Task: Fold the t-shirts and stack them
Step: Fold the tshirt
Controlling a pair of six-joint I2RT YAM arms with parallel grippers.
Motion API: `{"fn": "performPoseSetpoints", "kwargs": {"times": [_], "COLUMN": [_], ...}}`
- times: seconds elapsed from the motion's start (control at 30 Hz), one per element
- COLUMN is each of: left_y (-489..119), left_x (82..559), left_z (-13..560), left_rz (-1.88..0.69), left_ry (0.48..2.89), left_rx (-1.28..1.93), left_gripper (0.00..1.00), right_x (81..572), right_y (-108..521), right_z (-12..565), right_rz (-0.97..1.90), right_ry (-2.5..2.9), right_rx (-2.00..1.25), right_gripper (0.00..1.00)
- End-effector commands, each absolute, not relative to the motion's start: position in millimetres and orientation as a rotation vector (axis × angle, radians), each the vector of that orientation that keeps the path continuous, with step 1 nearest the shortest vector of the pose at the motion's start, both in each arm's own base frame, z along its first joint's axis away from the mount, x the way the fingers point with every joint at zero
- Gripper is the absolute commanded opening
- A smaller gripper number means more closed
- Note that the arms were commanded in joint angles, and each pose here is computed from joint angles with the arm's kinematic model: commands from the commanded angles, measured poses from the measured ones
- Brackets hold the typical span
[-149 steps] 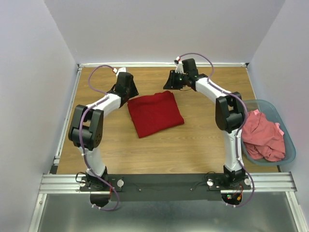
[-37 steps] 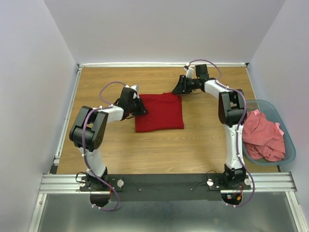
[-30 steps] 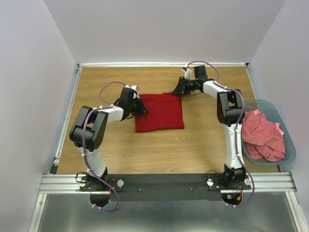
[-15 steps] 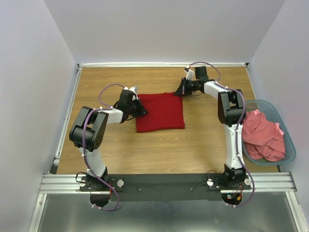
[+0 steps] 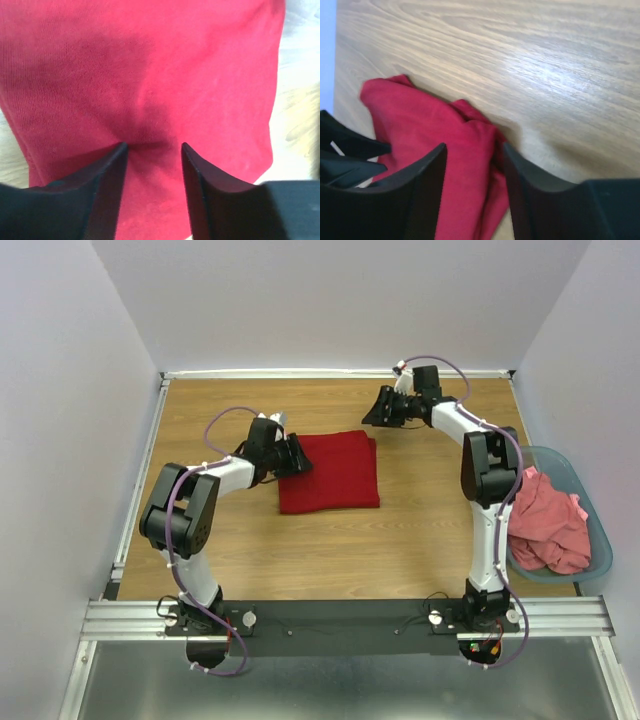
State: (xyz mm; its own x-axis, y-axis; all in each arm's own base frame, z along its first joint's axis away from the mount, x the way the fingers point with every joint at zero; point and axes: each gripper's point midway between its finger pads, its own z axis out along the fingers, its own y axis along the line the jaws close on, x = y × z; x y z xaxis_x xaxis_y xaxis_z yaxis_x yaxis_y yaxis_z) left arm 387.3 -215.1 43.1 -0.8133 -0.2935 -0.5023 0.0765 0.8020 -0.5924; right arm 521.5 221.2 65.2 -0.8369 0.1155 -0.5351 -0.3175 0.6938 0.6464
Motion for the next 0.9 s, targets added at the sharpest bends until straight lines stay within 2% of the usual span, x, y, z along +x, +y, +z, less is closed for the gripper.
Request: {"fn": "performPoseSetpoints", "kwargs": {"times": [0.0,0.1,0.13,0.2,0.23,0.3,0.33,0.43,0.5,0.77,0.87], "left_y": [-208.7,-198.9,-196.6,-189.4,-187.8,-185.3,-185.9,-188.3,-187.9,-168.8,-161.9], "left_x": [405.3,426.0,432.1,439.2,442.0,447.4,451.7,460.5,465.5,468.4,464.7], "left_z": [85.8,113.0,121.6,127.5,126.5,123.4,112.2,89.1,76.1,13.1,10.8], "left_rz": [-0.788,-0.79,-0.79,-0.784,-0.785,-0.793,-0.793,-0.803,-0.798,-0.776,-0.794], "left_ry": [2.334,2.258,2.23,2.202,2.199,2.194,2.208,2.243,2.259,2.364,2.377], "left_rx": [-0.152,-0.18,-0.18,-0.178,-0.178,-0.167,-0.164,-0.157,-0.164,-0.281,-0.325], "left_gripper": [0.59,0.59,0.51,0.41,0.32,0.25,0.17,0.11,0.09,0.08,0.15], "right_x": [523.1,512.4,501.4,494.2,490.5,485.5,483.7,491.5,494.1,496.9,495.3], "right_y": [217.0,231.4,244.4,255.9,261.8,274.7,278.2,279.7,280.1,253.0,243.7], "right_z": [117.6,131.3,133.5,136.0,137.1,133.2,131.9,105.4,88.3,6.7,3.2], "right_rz": [1.027,1.144,1.24,1.307,1.333,1.37,1.405,1.415,1.416,1.328,1.314], "right_ry": [2.269,2.247,2.247,2.243,2.243,2.232,2.238,2.232,2.258,2.377,2.376], "right_rx": [-0.111,-0.144,-0.19,-0.215,-0.22,-0.244,-0.221,-0.15,-0.125,0.049,0.058], "right_gripper": [0.58,0.58,0.58,0.58,0.58,0.56,0.53,0.47,0.42,0.33,0.33]}}
